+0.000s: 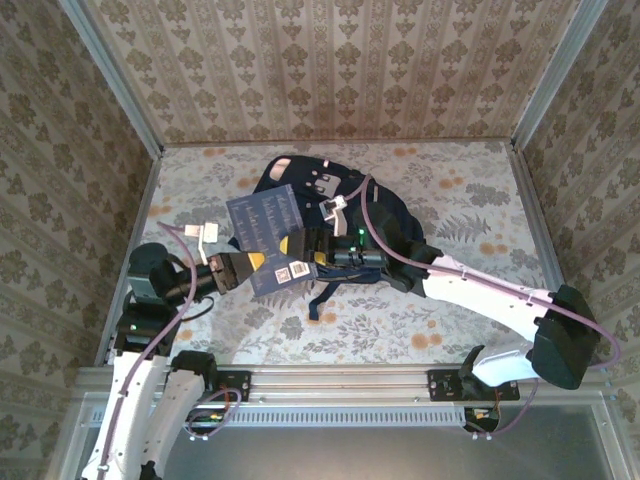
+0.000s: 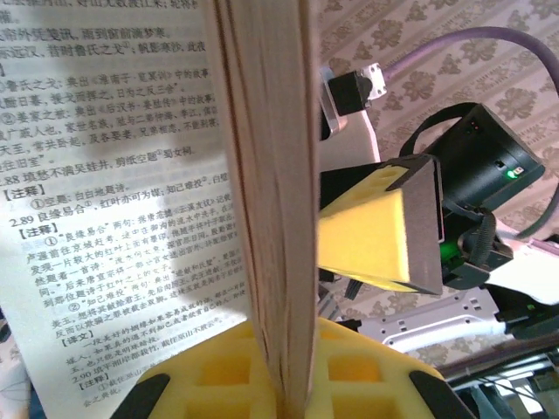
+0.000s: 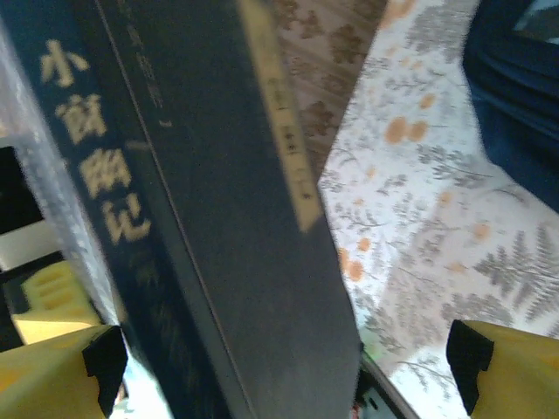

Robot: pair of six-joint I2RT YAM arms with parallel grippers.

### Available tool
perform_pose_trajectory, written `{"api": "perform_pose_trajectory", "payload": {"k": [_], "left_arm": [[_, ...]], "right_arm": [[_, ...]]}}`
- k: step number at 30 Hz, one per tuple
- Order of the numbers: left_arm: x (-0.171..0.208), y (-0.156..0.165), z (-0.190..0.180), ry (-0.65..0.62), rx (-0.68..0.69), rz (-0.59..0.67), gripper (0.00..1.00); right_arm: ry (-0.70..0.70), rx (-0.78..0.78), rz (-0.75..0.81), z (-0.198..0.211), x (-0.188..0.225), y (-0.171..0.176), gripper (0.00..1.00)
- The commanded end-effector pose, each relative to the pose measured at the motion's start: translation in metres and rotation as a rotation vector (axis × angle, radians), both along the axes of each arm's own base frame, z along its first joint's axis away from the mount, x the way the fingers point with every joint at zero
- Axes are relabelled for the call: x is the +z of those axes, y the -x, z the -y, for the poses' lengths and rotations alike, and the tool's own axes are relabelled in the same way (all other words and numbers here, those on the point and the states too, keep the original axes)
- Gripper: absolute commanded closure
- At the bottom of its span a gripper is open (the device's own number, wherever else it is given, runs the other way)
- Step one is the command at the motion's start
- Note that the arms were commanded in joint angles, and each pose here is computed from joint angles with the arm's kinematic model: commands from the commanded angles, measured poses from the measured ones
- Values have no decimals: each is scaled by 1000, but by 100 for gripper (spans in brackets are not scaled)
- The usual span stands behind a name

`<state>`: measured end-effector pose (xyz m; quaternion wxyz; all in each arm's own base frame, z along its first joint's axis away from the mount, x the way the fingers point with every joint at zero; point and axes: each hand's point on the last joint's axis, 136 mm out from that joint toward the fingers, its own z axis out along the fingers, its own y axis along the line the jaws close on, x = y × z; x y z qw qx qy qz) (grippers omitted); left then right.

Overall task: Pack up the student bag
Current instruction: Pass the book.

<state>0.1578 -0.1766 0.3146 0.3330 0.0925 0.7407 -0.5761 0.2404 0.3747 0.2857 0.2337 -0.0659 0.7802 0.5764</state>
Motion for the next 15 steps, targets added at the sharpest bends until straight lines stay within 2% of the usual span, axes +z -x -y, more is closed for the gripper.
{"api": "perform_pose_trajectory", "payload": {"k": [1,3,6,8,13,15], "left_arm": [[8,4,8,31,-34,55,100],[2,5,16,24,-48,46,100],[-4,7,33,-2,-93,42,100],[-10,15,46,-56,-134,46,100],[-29,8,45,-166,-81,27,99],[-34,7,45,-184,-80,13,94]], "right_arm": [[-148,41,64,-4,37,10,6],[-164,57,75,-6,43,13,9],[-149,63,92,-7,42,13,18],[-135,47,112,-3,41,11,30],[-118,-22,141,18,39,-2,65],[-125,-38,152,25,40,-6,73]]}}
